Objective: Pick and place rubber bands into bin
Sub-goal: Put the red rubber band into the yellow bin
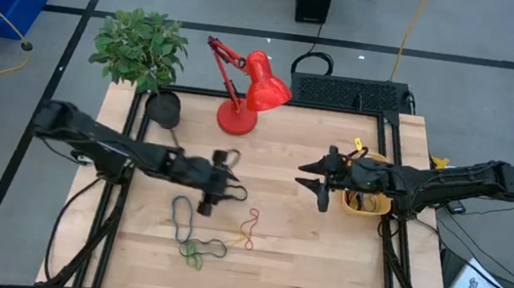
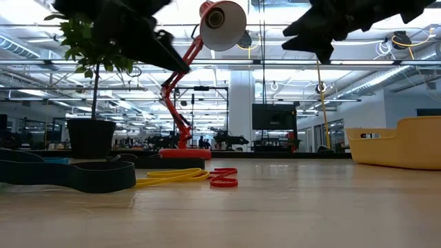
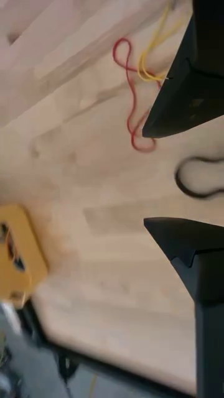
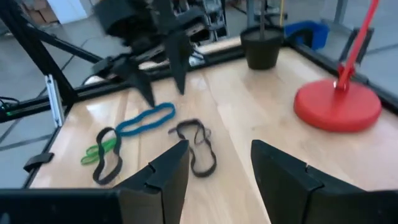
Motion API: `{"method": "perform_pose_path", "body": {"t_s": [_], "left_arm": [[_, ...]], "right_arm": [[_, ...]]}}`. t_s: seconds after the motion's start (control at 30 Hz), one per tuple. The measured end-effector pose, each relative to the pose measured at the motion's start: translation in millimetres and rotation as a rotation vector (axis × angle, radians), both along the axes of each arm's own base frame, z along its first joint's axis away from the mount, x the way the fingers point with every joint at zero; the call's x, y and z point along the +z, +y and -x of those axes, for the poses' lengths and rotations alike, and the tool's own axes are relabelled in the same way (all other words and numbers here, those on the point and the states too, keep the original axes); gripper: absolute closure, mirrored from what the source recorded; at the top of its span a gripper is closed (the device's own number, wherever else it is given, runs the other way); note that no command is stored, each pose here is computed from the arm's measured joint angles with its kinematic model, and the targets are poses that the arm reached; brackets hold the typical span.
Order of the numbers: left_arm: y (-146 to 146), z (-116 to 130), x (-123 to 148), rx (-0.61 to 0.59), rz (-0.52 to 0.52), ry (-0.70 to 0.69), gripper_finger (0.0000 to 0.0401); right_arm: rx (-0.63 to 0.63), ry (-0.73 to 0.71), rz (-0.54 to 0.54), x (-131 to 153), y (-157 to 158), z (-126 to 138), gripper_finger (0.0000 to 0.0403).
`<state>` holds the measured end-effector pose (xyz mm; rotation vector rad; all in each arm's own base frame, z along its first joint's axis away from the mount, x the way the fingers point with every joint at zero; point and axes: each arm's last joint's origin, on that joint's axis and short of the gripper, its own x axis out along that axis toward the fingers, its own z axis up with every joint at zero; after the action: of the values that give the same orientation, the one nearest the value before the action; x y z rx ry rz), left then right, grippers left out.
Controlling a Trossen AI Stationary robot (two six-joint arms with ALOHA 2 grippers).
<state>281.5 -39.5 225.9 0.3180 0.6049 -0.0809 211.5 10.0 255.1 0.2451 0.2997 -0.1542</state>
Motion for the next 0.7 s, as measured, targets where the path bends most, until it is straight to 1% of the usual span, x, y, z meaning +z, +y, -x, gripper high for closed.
{"method": "perform_pose_path", "body": {"t_s": [0.07,0.23,0.37,0.47,0.57,0.7], "left_arm": [[-9,-16,-5,-0.026,-0.003,0.029,0.0174],[-34,-54,-19,-0.137,-0.058,0.078,0.0174],[-45,-79,-34,-0.185,-0.042,0.122,0.0174],[-49,-93,-46,-0.201,-0.036,0.167,0.0174],[-50,-102,-60,-0.198,-0.041,0.224,0.0174],[-47,-105,-75,-0.176,-0.044,0.277,0.0174]], "right_arm": [[0.002,0.032,0.001,-3,0,1,0.0236],[0.012,0.070,0.014,-6,1,2,0.0236],[0.011,0.067,-0.007,-6,2,2,0.0236],[0.044,0.072,-0.020,-7,5,3,0.0236],[0.085,0.072,-0.027,-7,9,3,0.0236],[0.105,0.073,-0.026,-7,13,3,0.0236]]}}
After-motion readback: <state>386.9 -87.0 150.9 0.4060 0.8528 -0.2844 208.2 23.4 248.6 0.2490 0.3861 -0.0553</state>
